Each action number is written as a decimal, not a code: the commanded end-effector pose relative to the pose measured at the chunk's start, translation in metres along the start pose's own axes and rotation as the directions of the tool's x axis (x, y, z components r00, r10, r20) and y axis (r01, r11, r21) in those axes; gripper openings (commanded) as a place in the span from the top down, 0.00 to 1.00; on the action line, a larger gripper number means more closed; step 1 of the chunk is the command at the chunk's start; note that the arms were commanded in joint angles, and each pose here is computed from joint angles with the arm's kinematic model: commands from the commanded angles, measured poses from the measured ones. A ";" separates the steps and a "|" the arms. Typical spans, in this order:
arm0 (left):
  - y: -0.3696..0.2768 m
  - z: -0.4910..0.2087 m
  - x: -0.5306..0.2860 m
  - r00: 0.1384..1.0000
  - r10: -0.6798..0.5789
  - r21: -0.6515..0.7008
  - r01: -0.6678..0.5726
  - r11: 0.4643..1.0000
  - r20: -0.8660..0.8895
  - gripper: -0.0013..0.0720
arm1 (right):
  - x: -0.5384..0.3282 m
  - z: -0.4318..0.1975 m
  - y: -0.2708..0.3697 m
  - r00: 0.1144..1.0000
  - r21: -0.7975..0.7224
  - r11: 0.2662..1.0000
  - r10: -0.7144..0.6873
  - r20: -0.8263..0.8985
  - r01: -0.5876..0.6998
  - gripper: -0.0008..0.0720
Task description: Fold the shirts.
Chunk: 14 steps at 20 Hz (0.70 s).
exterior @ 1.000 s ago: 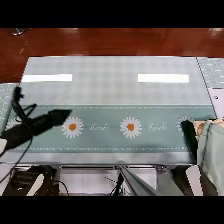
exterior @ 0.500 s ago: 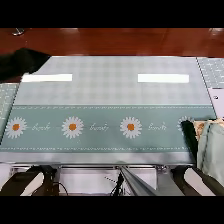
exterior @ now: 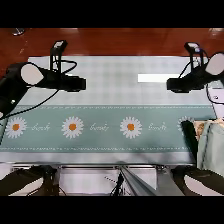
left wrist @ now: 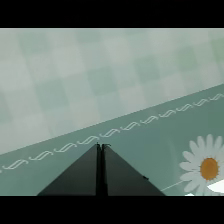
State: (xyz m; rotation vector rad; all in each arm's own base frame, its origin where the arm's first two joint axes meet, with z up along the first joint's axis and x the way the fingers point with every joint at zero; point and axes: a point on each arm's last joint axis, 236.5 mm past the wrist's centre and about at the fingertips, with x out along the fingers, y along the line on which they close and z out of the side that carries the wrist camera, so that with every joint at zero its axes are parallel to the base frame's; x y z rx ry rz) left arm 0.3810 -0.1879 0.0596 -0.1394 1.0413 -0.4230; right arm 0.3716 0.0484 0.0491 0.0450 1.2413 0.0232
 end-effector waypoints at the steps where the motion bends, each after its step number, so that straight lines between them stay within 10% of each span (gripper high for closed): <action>1: 0.015 -0.009 0.011 0.998 0.048 -0.012 -0.049 0.999 -0.047 0.95 | 0.022 0.000 -0.003 0.999 0.000 0.999 -0.039 0.010 0.039 0.94; 14: 0.015 -0.009 0.012 0.998 0.047 -0.011 -0.048 0.999 -0.044 0.95 | 0.017 0.002 -0.003 0.999 0.001 0.999 -0.037 0.025 0.037 0.94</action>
